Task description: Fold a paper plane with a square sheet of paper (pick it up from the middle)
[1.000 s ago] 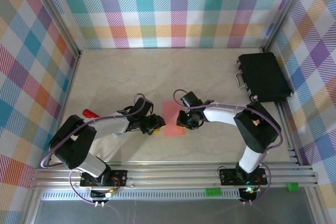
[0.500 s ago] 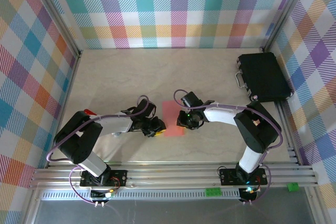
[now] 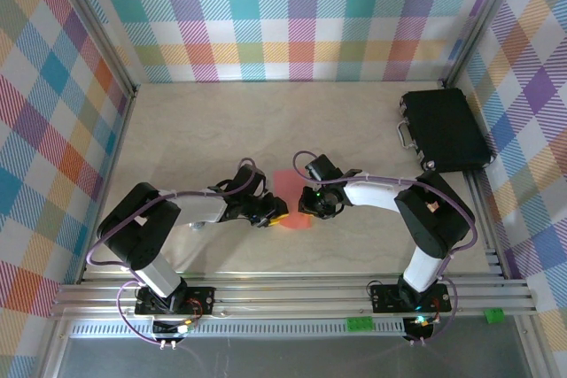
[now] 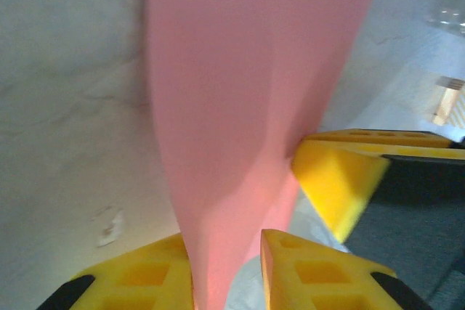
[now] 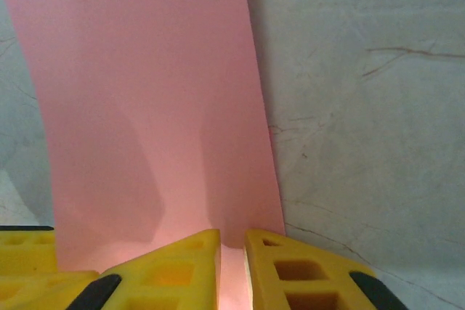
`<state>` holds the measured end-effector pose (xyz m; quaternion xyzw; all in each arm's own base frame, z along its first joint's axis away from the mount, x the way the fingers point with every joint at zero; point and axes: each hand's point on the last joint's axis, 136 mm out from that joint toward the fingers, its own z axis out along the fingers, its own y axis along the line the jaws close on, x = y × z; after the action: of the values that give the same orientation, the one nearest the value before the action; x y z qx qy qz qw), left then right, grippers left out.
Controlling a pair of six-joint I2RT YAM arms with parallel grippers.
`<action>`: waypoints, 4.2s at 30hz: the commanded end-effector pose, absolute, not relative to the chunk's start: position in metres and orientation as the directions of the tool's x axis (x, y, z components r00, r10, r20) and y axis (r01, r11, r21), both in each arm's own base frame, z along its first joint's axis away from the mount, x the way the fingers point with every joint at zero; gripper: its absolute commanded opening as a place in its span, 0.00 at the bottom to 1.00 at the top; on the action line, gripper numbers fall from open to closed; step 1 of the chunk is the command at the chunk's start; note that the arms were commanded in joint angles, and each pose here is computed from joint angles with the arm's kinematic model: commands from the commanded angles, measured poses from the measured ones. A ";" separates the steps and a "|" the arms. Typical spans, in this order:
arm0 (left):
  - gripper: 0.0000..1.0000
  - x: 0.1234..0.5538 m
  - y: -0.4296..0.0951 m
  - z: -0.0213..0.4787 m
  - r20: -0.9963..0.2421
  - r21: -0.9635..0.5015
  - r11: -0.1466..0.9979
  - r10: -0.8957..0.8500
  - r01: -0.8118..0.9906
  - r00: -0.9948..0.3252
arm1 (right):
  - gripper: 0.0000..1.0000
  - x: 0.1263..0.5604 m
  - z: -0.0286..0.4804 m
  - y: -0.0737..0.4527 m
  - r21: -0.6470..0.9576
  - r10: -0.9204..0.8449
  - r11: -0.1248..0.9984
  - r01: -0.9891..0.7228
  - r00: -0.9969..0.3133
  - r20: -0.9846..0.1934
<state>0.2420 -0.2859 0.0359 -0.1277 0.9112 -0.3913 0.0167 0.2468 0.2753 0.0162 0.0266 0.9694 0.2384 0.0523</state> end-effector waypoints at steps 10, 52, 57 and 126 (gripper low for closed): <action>0.27 0.270 -0.275 0.045 0.061 -0.773 0.594 -0.278 -0.222 -0.959 | 0.20 0.229 -0.008 0.257 0.381 0.057 0.924 0.040 -0.998 -0.032; 0.00 0.279 -0.267 0.053 0.156 -0.758 0.522 -0.437 -0.391 -0.886 | 0.83 0.220 0.103 0.304 0.130 -0.445 0.443 -0.887 -0.343 -0.827; 0.00 0.279 -0.266 0.052 0.154 -0.755 0.525 -0.442 -0.394 -0.884 | 0.78 0.219 0.083 0.316 0.037 -0.537 0.393 -0.919 -0.262 -0.802; 0.16 0.311 -0.284 0.047 -0.014 -0.659 0.723 -0.286 -0.206 -0.958 | 0.00 0.190 0.056 0.326 0.341 -0.482 0.430 -0.836 -0.532 -0.697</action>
<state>0.3106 -0.2746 0.0463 -0.1560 0.9237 -0.3443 0.0631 0.1947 0.3223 0.0528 -0.4243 0.8008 0.3229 0.2727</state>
